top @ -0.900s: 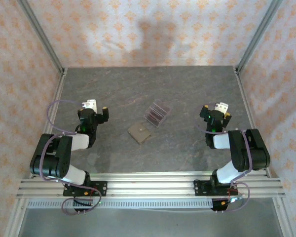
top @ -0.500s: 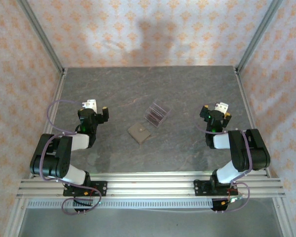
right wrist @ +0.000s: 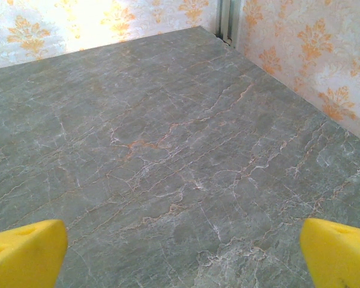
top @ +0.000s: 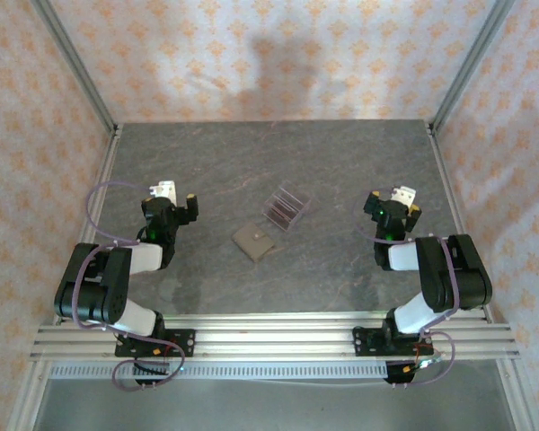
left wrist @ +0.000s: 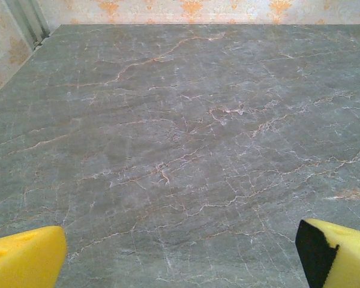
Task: Put the credit cards into the card holder
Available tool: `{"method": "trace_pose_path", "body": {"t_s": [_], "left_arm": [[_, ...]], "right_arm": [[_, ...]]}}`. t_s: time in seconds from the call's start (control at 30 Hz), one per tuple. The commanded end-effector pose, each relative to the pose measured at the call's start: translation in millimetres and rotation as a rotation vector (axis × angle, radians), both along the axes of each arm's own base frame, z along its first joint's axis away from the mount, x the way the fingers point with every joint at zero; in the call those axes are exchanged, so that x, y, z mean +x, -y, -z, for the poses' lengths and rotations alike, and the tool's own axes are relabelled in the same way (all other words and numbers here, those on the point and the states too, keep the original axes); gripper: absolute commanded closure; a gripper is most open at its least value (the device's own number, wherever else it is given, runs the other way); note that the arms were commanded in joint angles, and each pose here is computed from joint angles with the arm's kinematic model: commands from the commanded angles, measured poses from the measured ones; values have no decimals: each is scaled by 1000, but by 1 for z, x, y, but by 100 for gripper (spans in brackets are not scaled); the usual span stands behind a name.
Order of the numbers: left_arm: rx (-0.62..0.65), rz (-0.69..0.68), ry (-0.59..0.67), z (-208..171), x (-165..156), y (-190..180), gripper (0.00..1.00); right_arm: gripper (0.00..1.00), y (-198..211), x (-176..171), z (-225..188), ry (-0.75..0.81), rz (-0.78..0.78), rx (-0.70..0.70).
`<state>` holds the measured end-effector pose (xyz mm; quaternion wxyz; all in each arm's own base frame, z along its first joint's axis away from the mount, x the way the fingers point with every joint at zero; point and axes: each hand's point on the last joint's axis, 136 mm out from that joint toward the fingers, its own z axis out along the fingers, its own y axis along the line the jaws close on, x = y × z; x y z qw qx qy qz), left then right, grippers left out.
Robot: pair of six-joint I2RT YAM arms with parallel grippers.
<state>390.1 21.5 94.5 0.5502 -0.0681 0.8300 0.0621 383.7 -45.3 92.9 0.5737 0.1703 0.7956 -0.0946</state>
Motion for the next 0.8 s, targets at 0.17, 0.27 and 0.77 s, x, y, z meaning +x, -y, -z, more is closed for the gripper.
{"method": "trace_pose_path", "body": {"t_s": [0.17, 0.27, 0.77], "left_arm": [[0, -6, -15, 1, 4, -3, 0], [35, -40, -27, -5, 5, -4, 0], [-208, -322, -163, -101, -36, -9, 0]], "right_arm": [[1, -1, 3, -4, 14, 1, -3], [1, 12, -9, -9, 54, 73, 7], [1, 46, -98, -138, 382, 377, 399]]}}
